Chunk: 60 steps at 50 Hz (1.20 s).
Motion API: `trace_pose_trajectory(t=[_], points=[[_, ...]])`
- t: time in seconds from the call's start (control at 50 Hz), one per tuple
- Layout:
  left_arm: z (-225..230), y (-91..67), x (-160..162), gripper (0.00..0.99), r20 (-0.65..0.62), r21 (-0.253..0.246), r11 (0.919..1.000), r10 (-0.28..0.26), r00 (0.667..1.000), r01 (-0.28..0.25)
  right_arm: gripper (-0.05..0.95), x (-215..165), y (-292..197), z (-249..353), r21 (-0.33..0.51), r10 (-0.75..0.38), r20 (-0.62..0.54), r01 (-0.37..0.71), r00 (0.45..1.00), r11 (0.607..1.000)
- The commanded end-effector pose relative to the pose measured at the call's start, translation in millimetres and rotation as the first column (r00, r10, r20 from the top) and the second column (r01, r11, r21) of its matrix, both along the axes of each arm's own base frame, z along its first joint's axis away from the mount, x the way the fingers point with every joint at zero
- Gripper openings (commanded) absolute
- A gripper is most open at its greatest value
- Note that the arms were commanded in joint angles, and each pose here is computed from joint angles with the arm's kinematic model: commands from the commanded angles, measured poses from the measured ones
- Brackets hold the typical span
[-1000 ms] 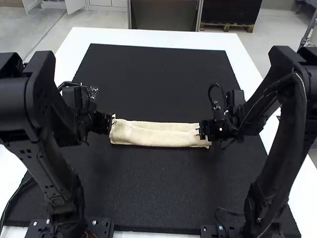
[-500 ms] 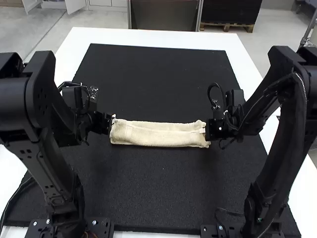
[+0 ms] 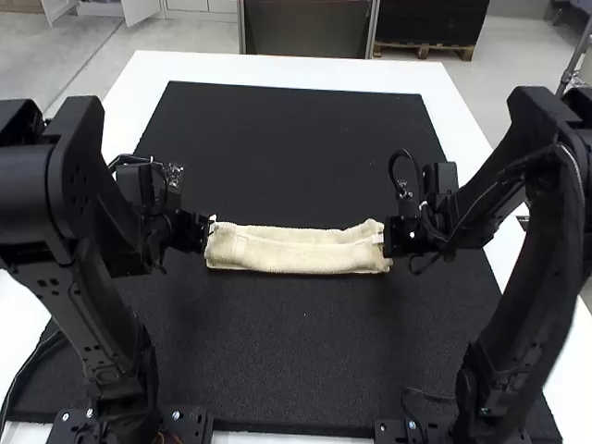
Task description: Fold the towel.
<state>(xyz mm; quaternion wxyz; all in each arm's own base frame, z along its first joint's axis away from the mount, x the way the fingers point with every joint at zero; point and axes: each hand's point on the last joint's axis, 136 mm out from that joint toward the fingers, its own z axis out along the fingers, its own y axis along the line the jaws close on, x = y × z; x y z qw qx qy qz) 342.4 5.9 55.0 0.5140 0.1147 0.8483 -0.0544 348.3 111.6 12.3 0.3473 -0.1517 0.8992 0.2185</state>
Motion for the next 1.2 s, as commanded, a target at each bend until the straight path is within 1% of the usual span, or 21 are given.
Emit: trace_pose_trajectory(t=[0.0,0.22,0.26,0.3,0.34,0.42,0.48,0.52,0.62,0.8,0.86,1.0,1.06,1.1,1.18], points=[[8,4.0,1,0.961,0.028,-0.009,0.9999,0.01,1.0,-0.01,-0.02,13,14,30,0.04,0.032,0.063,-0.034,0.998,0.999],[9,5.6,1,0.961,0.032,-0.008,0.9998,0.016,0.999,-0.016,-0.02,11,25,47,0.075,0.056,0.069,-0.061,0.996,0.995],[9,8.2,2,0.961,0.031,-0.002,0.9995,0.03,0.999,-0.03,-0.02,10,32,51,0.091,0.072,0.071,-0.078,0.995,0.993],[8,13.7,2,0.961,0.029,0.005,0.9982,0.059,0.998,-0.059,-0.02,7,40,53,0.106,0.094,0.066,-0.1,0.993,0.989],[8,15.3,2,0.961,0.029,0.005,0.998,0.064,0.998,-0.064,-0.02,5,47,55,0.116,0.11,0.061,-0.116,0.992,0.986],[9,23.7,2,0.961,0.036,0.009,0.9957,0.092,0.995,-0.092,-0.02,1,61,58,0.126,0.141,0.059,-0.148,0.988,0.981],[13,33.9,3,0.961,0.056,0.019,0.9918,0.125,0.991,-0.126,-0.02,-2,72,60,0.134,0.166,0.058,-0.172,0.984,0.976],[17,43.1,4,0.961,0.076,0.028,0.9869,0.156,0.985,-0.159,-0.02,-5,80,63,0.137,0.185,0.061,-0.192,0.981,0.972],[23,59.8,4,0.961,0.101,0.017,0.9769,0.21,0.972,-0.213,-0.02,-11,96,67,0.147,0.225,0.064,-0.232,0.972,0.962],[26,86.9,-2,0.961,0.11,0.017,0.9576,0.284,0.952,-0.288,-0.02,-22,129,78,0.172,0.305,0.078,-0.314,0.949,0.934],[26,92.3,-4,0.961,0.109,0.018,0.9537,0.297,0.949,-0.3,-0.02,-26,140,82,0.177,0.329,0.084,-0.339,0.941,0.924],[23,98.6,-9,0.961,0.103,0.016,0.9483,0.314,0.944,-0.317,-0.02,-37,168,85,0.182,0.389,0.085,-0.398,0.918,0.899],[23,99.4,-9,0.961,0.106,0.016,0.9477,0.315,0.943,-0.319,-0.02,-43,179,84,0.183,0.416,0.082,-0.424,0.906,0.887],[23,98.6,-9,0.961,0.106,0.014,0.9491,0.312,0.944,-0.315,-0.02,-47,184,82,0.183,0.431,0.078,-0.438,0.899,0.88],[22,98.1,-10,0.961,0.105,0.014,0.9491,0.312,0.944,-0.315,-0.02,-54,195,80,0.183,0.458,0.075,-0.464,0.886,0.867]])
